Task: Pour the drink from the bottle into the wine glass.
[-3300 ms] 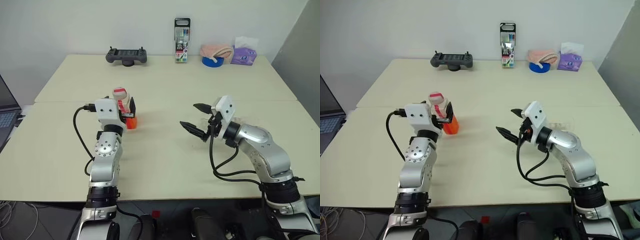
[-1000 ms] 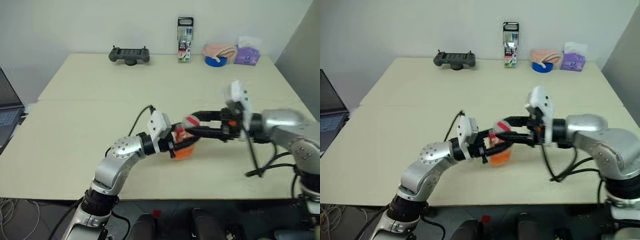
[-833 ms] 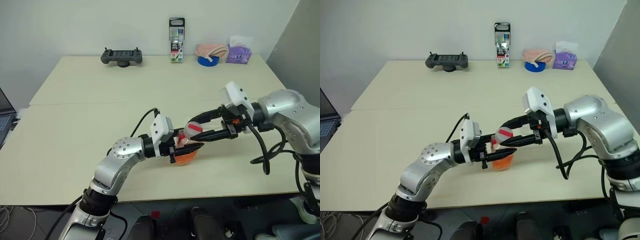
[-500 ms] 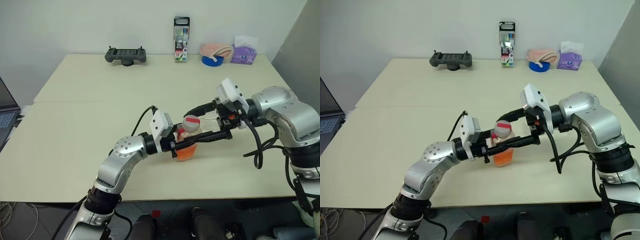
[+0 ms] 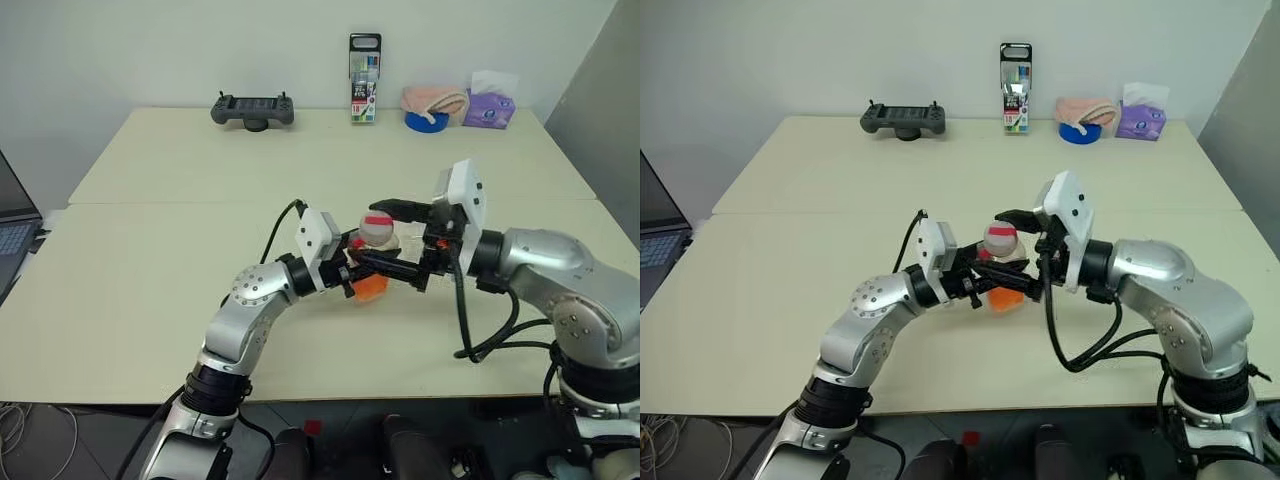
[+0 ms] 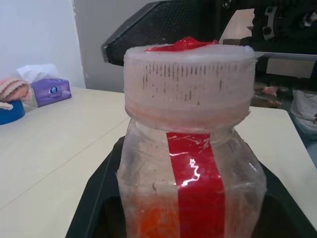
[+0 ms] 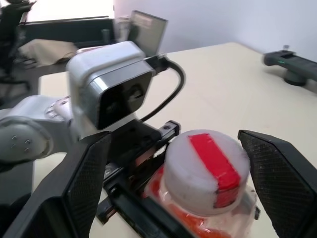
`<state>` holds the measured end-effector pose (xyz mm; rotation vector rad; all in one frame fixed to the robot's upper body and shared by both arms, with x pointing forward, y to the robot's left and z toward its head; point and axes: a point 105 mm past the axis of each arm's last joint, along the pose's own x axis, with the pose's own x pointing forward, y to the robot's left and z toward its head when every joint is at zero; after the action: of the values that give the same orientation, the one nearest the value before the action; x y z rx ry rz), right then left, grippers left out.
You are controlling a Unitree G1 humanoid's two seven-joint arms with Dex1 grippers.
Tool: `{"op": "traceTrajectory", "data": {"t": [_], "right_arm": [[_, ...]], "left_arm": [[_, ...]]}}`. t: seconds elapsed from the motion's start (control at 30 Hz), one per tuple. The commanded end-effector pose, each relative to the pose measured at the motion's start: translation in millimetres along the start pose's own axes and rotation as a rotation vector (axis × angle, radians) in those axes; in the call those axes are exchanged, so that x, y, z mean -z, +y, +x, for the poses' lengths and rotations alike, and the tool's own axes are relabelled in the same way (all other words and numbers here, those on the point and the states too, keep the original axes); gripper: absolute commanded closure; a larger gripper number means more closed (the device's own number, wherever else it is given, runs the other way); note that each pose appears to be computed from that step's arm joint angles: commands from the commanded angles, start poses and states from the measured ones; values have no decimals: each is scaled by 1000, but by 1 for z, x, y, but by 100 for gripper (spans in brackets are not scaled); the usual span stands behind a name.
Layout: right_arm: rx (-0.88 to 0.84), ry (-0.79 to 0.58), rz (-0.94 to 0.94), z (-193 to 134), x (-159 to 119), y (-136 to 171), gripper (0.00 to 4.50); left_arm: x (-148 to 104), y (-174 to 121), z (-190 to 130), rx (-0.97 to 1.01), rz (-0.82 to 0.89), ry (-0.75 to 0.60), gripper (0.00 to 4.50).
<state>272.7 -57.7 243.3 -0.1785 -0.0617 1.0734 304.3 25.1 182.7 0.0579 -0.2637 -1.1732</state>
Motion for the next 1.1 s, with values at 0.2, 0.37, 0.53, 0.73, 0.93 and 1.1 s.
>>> {"op": "traceTrajectory", "data": {"t": [0.2, 0.37, 0.53, 0.73, 0.93, 1.1], "right_arm": [[207, -18, 8, -4, -8, 2, 17], [295, 18, 22, -5, -2, 2, 17], [375, 9, 71, -4, 2, 0, 17], [394, -20, 94, -2, -3, 1, 34], [412, -13, 107, -2, -1, 1, 170], [433, 3, 104, -3, 2, -3, 265]], "left_arm": [[-14, 3, 5, 13, 51, -49, 263], [-13, 7, 3, 8, 53, -44, 263], [-13, 10, 3, -8, 58, -53, 263], [-12, 13, 3, -14, 61, -49, 264], [-12, 15, 1, -19, 61, -49, 266], [-12, 14, 0, -19, 61, -46, 266]]}}
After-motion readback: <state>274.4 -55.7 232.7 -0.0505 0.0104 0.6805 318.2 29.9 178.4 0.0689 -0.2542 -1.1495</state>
